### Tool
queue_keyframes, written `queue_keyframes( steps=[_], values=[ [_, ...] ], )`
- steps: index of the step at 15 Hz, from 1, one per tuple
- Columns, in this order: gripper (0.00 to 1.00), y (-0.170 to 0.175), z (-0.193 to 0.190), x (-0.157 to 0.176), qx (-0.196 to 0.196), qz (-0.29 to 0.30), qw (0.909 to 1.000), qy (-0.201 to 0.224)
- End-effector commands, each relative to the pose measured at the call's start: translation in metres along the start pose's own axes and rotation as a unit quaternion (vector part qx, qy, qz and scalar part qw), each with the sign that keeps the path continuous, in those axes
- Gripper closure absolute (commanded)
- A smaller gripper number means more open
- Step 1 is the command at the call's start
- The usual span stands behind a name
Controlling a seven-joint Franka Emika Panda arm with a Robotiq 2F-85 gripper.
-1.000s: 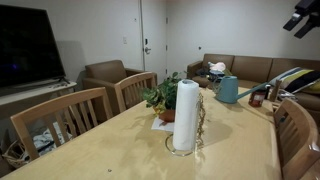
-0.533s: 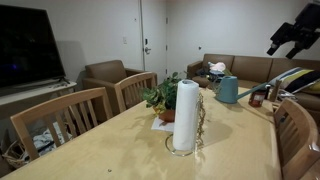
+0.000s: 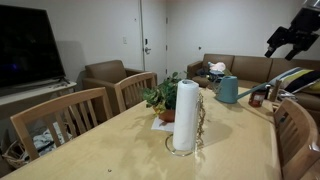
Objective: Pick up the watering can and water the plant
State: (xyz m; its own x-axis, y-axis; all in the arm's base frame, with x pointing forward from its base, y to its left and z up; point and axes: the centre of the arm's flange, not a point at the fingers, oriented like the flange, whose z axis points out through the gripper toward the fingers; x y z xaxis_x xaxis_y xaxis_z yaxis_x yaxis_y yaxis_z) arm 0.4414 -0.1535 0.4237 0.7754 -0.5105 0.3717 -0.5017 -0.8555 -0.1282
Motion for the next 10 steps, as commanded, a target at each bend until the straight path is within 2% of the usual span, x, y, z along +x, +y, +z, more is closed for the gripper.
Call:
queue_keyframes(
  steps=[1,4,6,10],
  values=[
    [0.0,0.01,0.007,0.026,-0.049,0.069,0.9948,0.057],
    [0.0,0.032,0.006,0.047,-0.089,0.131,0.9834,0.089],
    [0.0,0.045,0.006,0.06,-0.12,0.174,0.9718,0.105],
    [0.0,0.065,0.014,0.089,-0.162,0.262,0.9388,0.154]
  ],
)
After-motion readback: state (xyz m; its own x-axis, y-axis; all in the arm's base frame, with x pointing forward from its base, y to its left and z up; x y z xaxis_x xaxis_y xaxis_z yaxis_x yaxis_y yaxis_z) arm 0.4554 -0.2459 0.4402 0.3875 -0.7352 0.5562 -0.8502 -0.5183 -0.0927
